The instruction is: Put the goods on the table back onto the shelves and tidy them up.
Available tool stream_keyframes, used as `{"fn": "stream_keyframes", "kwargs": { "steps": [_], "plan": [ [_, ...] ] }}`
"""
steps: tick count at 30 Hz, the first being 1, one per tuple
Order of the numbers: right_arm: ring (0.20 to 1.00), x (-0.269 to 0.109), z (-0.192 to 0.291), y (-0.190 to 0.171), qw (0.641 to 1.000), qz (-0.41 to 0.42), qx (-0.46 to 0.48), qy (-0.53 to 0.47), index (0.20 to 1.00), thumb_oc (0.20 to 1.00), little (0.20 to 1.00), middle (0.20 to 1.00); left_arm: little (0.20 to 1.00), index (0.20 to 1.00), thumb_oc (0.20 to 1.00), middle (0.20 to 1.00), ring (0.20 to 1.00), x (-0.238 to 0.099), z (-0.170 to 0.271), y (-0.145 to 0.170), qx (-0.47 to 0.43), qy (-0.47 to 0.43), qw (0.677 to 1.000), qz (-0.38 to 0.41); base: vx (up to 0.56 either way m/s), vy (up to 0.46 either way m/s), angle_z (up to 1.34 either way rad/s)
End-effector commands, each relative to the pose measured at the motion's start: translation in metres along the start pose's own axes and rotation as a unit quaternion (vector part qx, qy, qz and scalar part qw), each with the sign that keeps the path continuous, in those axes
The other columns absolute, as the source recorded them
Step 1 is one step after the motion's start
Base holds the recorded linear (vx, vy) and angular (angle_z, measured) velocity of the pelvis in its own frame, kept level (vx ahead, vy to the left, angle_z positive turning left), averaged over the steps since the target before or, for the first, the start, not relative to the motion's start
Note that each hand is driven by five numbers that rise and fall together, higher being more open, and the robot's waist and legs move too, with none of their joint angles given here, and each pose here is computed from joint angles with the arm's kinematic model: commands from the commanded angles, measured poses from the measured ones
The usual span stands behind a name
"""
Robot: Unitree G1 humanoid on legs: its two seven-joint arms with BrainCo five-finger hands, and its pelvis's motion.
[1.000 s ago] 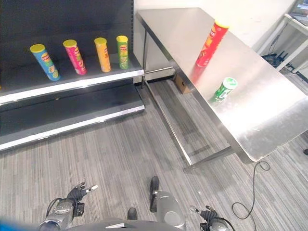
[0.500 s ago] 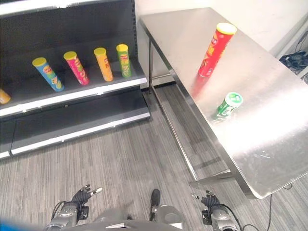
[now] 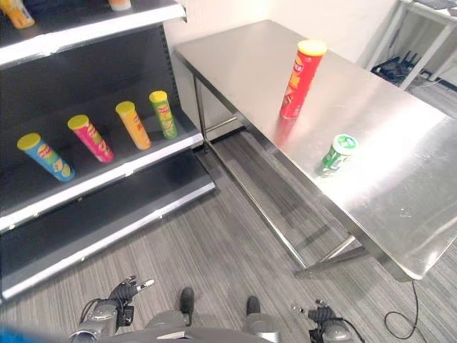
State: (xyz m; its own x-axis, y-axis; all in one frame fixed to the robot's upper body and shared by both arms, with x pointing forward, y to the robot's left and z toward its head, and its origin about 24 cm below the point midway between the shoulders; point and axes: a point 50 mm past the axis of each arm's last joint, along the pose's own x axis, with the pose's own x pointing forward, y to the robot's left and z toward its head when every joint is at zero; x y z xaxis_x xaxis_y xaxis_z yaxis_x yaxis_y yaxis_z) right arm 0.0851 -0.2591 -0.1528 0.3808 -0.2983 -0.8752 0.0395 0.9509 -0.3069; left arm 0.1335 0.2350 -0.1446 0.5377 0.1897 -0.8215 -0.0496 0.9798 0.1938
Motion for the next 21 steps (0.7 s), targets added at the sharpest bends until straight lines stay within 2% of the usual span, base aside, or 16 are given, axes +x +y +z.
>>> {"fn": "stream_keyframes", "kwargs": {
  "steps": [1, 5, 6, 7, 10, 16, 21],
  "plan": [
    [1.0, 0.005, 0.046, -0.019, 0.998, -0.023, -0.009, -0.066, 1.0, 1.0, 1.0, 1.0, 1.0, 1.0, 1.0, 1.0, 1.0, 0.002, 0.015, 0.017, 0.022, -0.027, 0.999, 0.025, 0.01, 0.213, -0.71],
    [1.0, 0.001, 0.079, -0.022, 0.988, -0.017, -0.063, -0.137, 1.0, 1.0, 1.0, 1.0, 1.0, 1.0, 1.0, 1.0, 1.0, 0.002, 0.026, 0.029, 0.034, -0.045, 0.998, 0.036, -0.01, 0.165, -0.33],
    [1.0, -0.012, 0.118, -0.03, 0.968, -0.024, -0.101, -0.23, 1.0, 1.0, 1.0, 1.0, 1.0, 1.0, 1.0, 1.0, 1.0, 0.001, 0.031, 0.04, 0.036, -0.06, 0.996, 0.048, -0.02, 0.164, -0.24],
    [1.0, -0.022, 0.137, -0.038, 0.953, -0.038, -0.119, -0.276, 1.0, 1.0, 1.0, 1.0, 1.0, 1.0, 1.0, 1.0, 1.0, -0.001, 0.03, 0.044, 0.034, -0.059, 0.996, 0.055, -0.02, 0.131, -0.21],
    [1.0, -0.038, 0.148, -0.06, 0.936, -0.075, -0.118, -0.322, 1.0, 1.0, 1.0, 1.0, 1.0, 1.0, 1.0, 1.0, 1.0, -0.001, 0.024, 0.044, 0.03, -0.052, 0.996, 0.061, 0.01, 0.06, -0.38],
    [1.0, -0.02, 0.074, -0.081, 0.977, -0.105, -0.055, -0.18, 1.0, 1.0, 1.0, 1.0, 1.0, 1.0, 1.0, 1.0, 1.0, -0.002, 0.009, 0.043, 0.027, -0.019, 0.998, 0.058, 0.03, 0.01, -0.02],
    [1.0, -0.013, 0.026, -0.084, 0.989, -0.118, 0.027, -0.089, 1.0, 1.0, 1.0, 1.0, 1.0, 1.0, 1.0, 1.0, 1.0, -0.002, 0.011, 0.046, 0.026, -0.017, 0.998, 0.062, 0.02, -0.027, -0.16]
  ]
}}
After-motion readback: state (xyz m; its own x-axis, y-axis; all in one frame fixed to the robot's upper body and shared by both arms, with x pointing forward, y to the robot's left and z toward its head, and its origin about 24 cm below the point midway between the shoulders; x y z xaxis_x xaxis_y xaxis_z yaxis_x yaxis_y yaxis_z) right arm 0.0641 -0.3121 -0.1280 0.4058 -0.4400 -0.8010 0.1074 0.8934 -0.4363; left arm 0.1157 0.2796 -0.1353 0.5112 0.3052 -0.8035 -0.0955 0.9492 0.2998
